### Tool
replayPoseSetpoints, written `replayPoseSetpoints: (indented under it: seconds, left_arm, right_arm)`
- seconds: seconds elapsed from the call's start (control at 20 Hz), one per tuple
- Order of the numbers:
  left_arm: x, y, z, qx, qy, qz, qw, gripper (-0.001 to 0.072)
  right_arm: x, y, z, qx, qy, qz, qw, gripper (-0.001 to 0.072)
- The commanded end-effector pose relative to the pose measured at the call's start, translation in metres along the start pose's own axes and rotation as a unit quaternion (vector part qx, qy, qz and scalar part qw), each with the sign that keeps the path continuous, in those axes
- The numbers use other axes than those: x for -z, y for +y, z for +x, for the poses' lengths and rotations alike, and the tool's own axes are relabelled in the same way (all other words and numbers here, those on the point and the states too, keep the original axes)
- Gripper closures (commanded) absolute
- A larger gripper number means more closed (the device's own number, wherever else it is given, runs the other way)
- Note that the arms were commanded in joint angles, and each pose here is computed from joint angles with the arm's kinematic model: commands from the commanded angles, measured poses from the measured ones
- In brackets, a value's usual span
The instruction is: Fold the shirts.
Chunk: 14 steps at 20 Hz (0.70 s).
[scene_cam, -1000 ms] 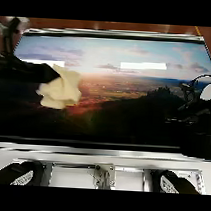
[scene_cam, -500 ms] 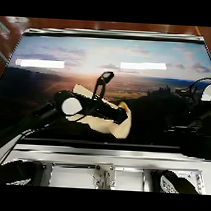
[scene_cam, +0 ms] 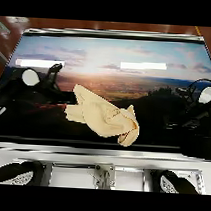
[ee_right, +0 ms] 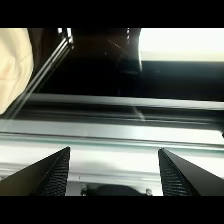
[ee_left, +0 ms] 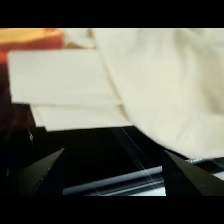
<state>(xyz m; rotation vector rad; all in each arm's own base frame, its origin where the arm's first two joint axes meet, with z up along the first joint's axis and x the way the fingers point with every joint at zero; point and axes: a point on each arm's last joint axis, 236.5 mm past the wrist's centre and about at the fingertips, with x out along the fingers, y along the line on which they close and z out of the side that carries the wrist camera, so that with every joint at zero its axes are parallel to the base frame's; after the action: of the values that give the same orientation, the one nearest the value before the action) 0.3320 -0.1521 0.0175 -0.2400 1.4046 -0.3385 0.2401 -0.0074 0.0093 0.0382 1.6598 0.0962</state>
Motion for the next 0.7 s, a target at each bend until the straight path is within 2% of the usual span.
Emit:
replayPoseSetpoints:
  seconds: [0.0, 0.1, 0.2, 0.45, 0.65]
  left_arm:
    - [0.032, 0.038, 0.013, 0.073, 0.041, -0.114, 0.990, 0.0002]
    - [0.046, 0.026, 0.043, 0.099, 0.042, -0.129, 0.986, 0.0002]
    - [0.059, 0.015, 0.074, 0.097, 0.044, -0.129, 0.986, 0.0002]
    - [0.066, -0.040, 0.127, 0.130, 0.052, -0.129, 0.982, 0.0002]
    - [0.082, -0.081, 0.152, 0.175, 0.076, -0.124, 0.974, 0.0002]
  right_arm:
    - [-0.002, 0.012, 0.029, -0.030, -0.007, 0.016, 0.999, 0.0047]
    - [0.002, 0.032, 0.047, -0.075, -0.002, 0.026, 0.997, 0.0047]
    - [0.006, 0.050, 0.059, -0.116, 0.001, 0.032, 0.993, 0.0047]
    - [0.000, 0.080, 0.072, -0.184, -0.017, 0.064, 0.981, 0.0046]
    - [-0.007, 0.087, 0.071, -0.200, -0.030, 0.074, 0.976, 0.0047]
